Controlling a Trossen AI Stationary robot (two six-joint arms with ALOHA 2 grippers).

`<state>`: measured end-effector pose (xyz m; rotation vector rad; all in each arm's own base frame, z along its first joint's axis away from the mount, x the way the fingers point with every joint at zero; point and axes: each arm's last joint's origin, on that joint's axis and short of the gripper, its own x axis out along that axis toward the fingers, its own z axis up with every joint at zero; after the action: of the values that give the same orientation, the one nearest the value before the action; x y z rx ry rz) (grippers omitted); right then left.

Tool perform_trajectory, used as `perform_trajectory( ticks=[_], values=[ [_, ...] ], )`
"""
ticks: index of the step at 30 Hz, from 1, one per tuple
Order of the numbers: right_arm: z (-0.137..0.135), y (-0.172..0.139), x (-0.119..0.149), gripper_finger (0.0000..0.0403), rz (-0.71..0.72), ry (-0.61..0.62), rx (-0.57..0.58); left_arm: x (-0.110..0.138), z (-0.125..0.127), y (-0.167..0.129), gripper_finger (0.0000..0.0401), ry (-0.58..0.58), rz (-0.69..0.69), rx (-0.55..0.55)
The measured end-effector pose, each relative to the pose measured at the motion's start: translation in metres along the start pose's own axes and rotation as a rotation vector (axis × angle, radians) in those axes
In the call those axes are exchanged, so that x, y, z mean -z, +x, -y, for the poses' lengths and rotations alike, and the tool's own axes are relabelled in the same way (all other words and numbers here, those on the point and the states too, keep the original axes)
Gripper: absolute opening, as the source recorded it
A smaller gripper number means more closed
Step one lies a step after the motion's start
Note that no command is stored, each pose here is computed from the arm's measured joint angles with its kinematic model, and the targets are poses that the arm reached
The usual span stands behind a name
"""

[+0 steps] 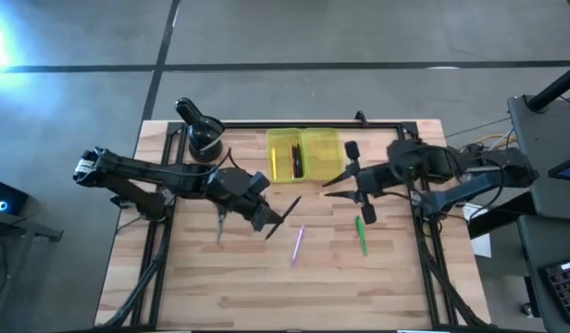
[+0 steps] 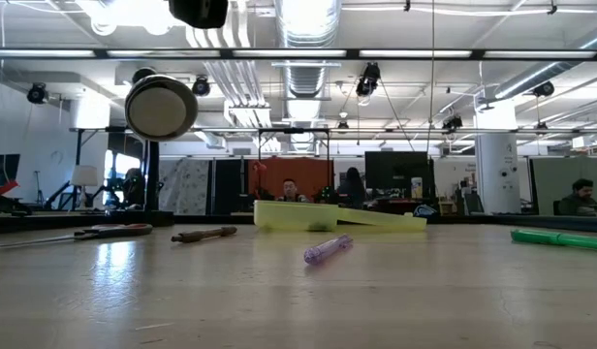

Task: Pick & place school supplies into a supply box
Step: Put the black pen into the yellow supply box

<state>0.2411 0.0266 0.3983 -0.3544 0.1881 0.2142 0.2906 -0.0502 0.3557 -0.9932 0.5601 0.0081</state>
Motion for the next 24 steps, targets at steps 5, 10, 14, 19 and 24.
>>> perform_trajectory(
  ticks=[5,10,14,19,24],
  values=[
    [0.008,0.002,-0.022,0.0117,-0.121,-0.143,-0.052,-0.005,-0.001,-0.001,0.0013,-0.057,-0.015,0.031],
    [0.007,0.006,-0.043,0.0154,-0.219,-0.354,-0.086,-0.013,-0.001,-0.002,0.0014,-0.128,-0.025,0.088],
    [0.001,0.014,-0.052,0.0178,-0.317,-0.536,-0.083,-0.021,-0.001,-0.001,0.0014,-0.163,-0.001,0.163],
    [-0.005,0.031,-0.056,0.0188,-0.379,-0.665,-0.048,-0.029,-0.002,-0.003,0.0014,-0.176,0.037,0.195],
    [-0.007,0.045,-0.057,0.0184,-0.390,-0.707,-0.063,-0.037,-0.005,-0.004,0.0014,-0.182,0.071,0.201]
  ],
)
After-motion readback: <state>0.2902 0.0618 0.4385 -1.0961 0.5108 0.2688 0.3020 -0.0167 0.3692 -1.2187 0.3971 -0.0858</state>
